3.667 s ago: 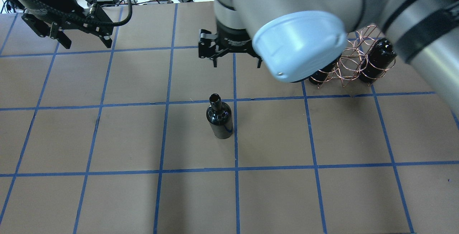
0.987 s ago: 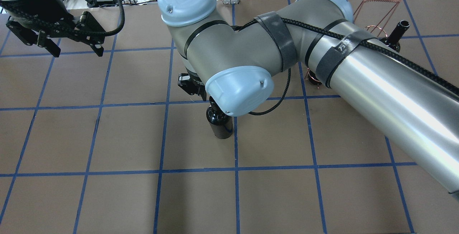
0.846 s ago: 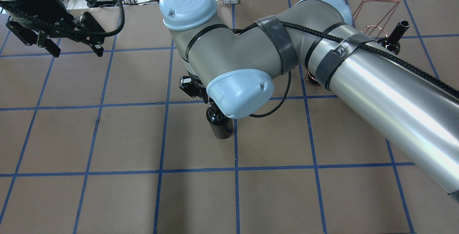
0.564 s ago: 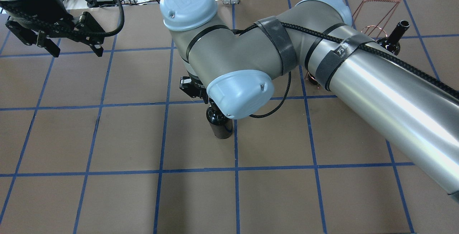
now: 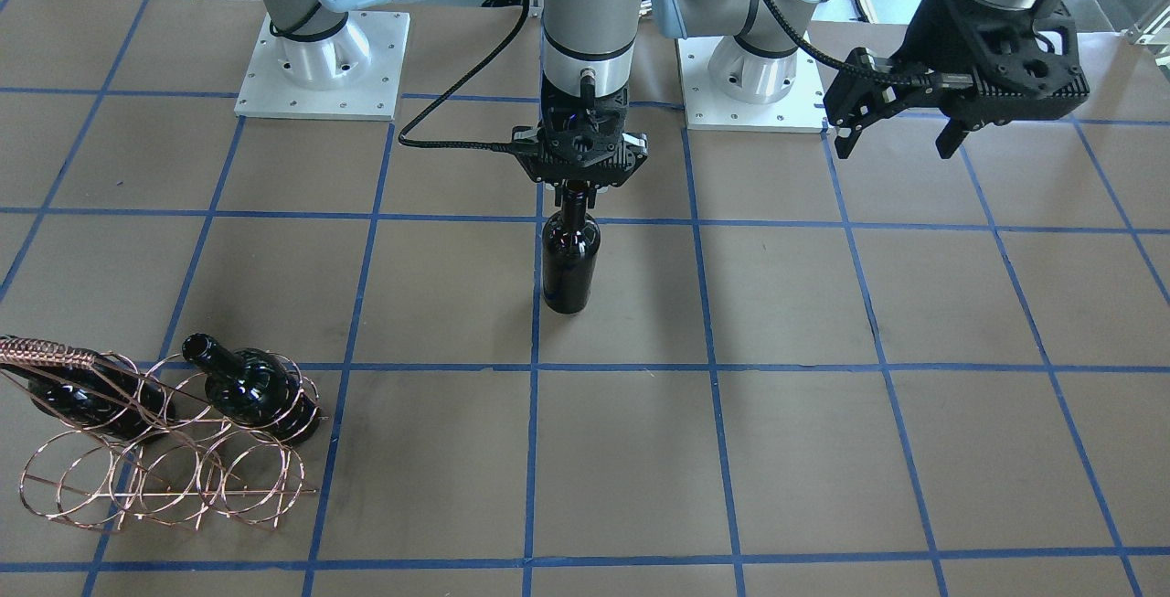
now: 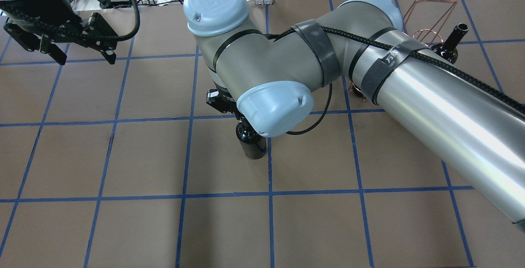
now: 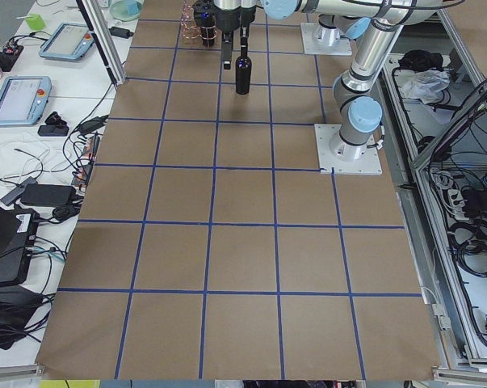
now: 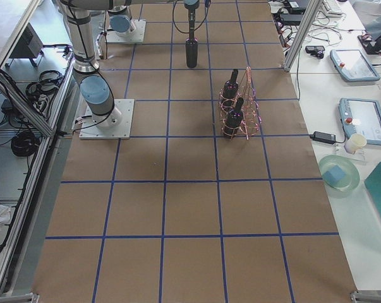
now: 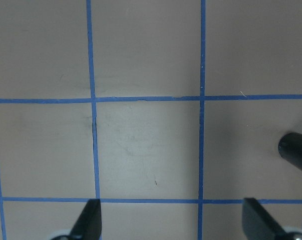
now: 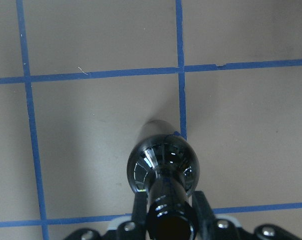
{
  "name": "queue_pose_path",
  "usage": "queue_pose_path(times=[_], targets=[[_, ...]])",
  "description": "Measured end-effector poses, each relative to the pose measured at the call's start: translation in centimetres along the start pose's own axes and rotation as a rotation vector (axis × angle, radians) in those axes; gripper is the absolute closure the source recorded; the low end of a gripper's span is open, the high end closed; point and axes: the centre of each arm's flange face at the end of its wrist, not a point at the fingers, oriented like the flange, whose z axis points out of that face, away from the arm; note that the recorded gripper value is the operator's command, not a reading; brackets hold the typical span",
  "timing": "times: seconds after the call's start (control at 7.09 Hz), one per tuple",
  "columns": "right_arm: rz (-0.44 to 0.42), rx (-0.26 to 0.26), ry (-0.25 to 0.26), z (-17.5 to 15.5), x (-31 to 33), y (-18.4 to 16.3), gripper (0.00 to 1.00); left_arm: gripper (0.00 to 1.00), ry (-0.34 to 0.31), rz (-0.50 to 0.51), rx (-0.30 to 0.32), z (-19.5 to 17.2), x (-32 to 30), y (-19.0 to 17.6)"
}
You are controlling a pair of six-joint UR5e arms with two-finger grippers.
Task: Place wine into wine basket
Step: 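Grasp the standing bottle by its neck with the right gripper, then carry the bottle with the right gripper over the copper wine rack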
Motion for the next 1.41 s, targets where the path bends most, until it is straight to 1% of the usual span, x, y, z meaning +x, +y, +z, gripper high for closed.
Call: queue_pose_path(times=[0.28,0.42,0.56,0.71,0.85,0.99,1.13,1.41], targets=[[0.005,0.009,-0.009,-0.7,0.4,-0.3,0.80,0.00,0.002,-0.001,0.002,0.0,0.0,0.0],[0.010,0.021,-0.018,-1.7,1.4,-0.8,0.81,0.00,0.003,-0.001,0.002,0.0,0.0,0.0],[0.010,0.030,-0.022,-3.2,3.5,-1.7,0.83,0.00,0.003,-0.001,0.002,0.0,0.0,0.0],[-0.008,0.018,-0.012,-4.8,6.6,-2.4,0.84,0.00,0.003,0.000,0.001,0.0,0.0,0.0],[-0.042,-0.009,0.003,-6.2,10.4,-2.9,0.84,0.00,0.002,0.001,0.001,0.0,0.1,0.0],[-0.082,-0.037,0.016,-7.7,15.0,-3.5,0.84,0.00,0.001,0.001,0.000,0.0,0.1,0.0],[-0.130,-0.056,0.022,-9.0,19.9,-4.4,0.84,0.00,0.000,0.001,-0.001,0.0,0.1,0.0],[-0.221,-0.077,0.017,-10.1,30.7,-6.6,0.84,0.00,-0.001,0.004,-0.001,0.0,0.1,0.1]])
